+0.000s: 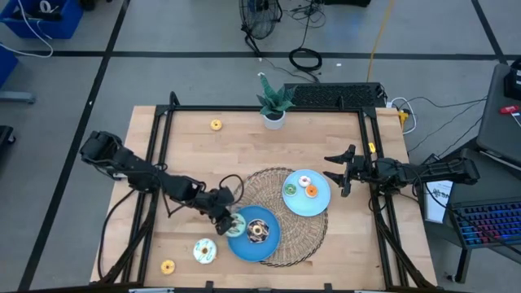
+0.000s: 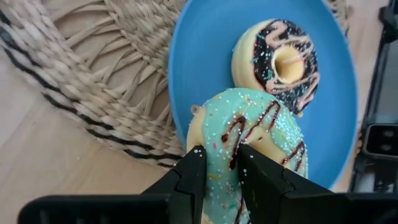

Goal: Pick & Place donuts
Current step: Put the large light blue donut on the blue plate, then put the large white donut on the blue plate

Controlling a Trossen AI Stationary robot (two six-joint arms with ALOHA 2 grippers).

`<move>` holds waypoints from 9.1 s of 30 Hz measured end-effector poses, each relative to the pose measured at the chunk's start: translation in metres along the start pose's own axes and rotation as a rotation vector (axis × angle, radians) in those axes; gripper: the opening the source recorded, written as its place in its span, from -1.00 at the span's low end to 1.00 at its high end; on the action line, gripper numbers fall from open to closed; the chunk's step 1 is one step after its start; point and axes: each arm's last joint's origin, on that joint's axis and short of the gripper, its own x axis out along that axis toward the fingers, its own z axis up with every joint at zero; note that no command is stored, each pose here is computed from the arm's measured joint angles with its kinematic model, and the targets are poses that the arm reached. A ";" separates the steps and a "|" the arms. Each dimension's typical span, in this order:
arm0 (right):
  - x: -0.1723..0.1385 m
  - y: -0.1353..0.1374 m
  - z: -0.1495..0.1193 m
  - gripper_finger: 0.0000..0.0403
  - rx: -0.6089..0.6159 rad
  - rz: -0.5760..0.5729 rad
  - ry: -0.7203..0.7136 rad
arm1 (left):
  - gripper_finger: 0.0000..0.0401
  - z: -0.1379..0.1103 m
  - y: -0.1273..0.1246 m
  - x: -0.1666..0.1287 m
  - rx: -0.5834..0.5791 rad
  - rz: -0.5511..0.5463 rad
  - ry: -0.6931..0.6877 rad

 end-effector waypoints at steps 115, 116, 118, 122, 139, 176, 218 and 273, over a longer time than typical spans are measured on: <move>0.000 0.000 0.000 0.20 0.000 0.000 0.000 | -0.54 0.001 0.008 0.011 0.050 -0.054 0.150; 0.000 0.000 0.000 0.20 0.000 0.000 0.000 | -0.54 0.001 0.009 0.011 0.044 -0.054 0.147; 0.000 0.000 0.000 0.20 0.000 0.000 0.000 | -0.54 0.004 0.010 0.011 0.028 -0.051 0.139; 0.000 0.000 0.000 0.20 0.000 0.000 0.000 | -0.54 0.009 0.011 0.011 0.011 -0.057 0.113; 0.000 0.000 0.000 0.20 0.000 0.000 0.000 | -0.54 0.023 0.009 0.010 0.037 -0.115 -0.007; 0.000 0.000 0.000 0.20 0.000 0.000 0.000 | 0.20 0.026 0.009 0.007 0.262 -0.158 -0.005; 0.000 0.000 0.000 0.20 0.000 0.000 0.000 | -0.06 -0.064 -0.152 -0.035 0.386 0.036 0.145; 0.000 0.000 0.000 0.20 0.000 0.000 0.000 | -0.35 -0.145 -0.141 0.042 0.280 0.318 0.301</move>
